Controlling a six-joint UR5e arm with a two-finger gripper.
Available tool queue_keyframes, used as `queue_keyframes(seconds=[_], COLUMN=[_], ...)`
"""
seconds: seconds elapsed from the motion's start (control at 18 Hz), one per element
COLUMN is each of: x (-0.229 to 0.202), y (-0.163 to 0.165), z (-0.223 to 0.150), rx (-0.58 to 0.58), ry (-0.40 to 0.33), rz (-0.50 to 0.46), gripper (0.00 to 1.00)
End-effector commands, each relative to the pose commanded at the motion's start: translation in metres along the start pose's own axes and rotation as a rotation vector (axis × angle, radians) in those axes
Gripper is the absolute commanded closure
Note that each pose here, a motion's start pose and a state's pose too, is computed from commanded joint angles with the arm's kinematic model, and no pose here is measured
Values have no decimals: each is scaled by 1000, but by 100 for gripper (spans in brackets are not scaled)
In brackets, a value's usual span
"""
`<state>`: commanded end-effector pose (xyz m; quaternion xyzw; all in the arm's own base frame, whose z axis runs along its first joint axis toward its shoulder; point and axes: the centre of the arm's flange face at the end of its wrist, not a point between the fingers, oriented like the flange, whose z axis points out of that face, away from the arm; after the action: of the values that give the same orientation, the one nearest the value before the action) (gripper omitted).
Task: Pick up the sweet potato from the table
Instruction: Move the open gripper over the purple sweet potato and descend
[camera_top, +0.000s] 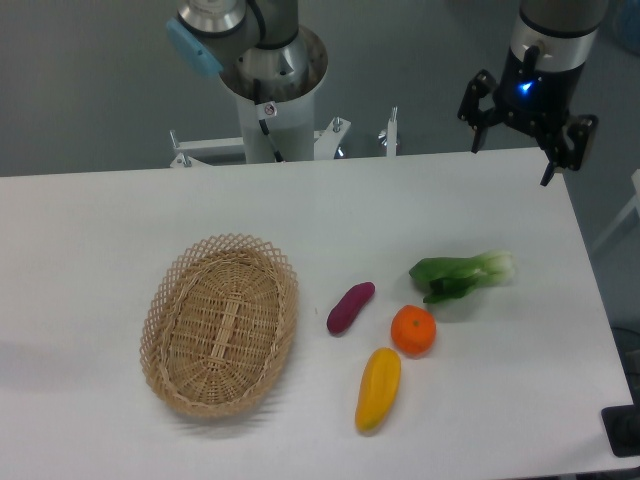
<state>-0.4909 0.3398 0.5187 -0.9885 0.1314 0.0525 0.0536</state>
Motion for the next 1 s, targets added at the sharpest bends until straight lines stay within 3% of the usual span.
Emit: queue_keyframes(seconds=[0.44,0.56,0.83,1.0], x=[4,6,27,49], y=[-3,-5,-46,-92], z=[9,15,38,61], rx=[26,35,50,61], ry=[20,37,75,60], rz=[-2,-90,-206,-286], gripper=[0,0,0,0])
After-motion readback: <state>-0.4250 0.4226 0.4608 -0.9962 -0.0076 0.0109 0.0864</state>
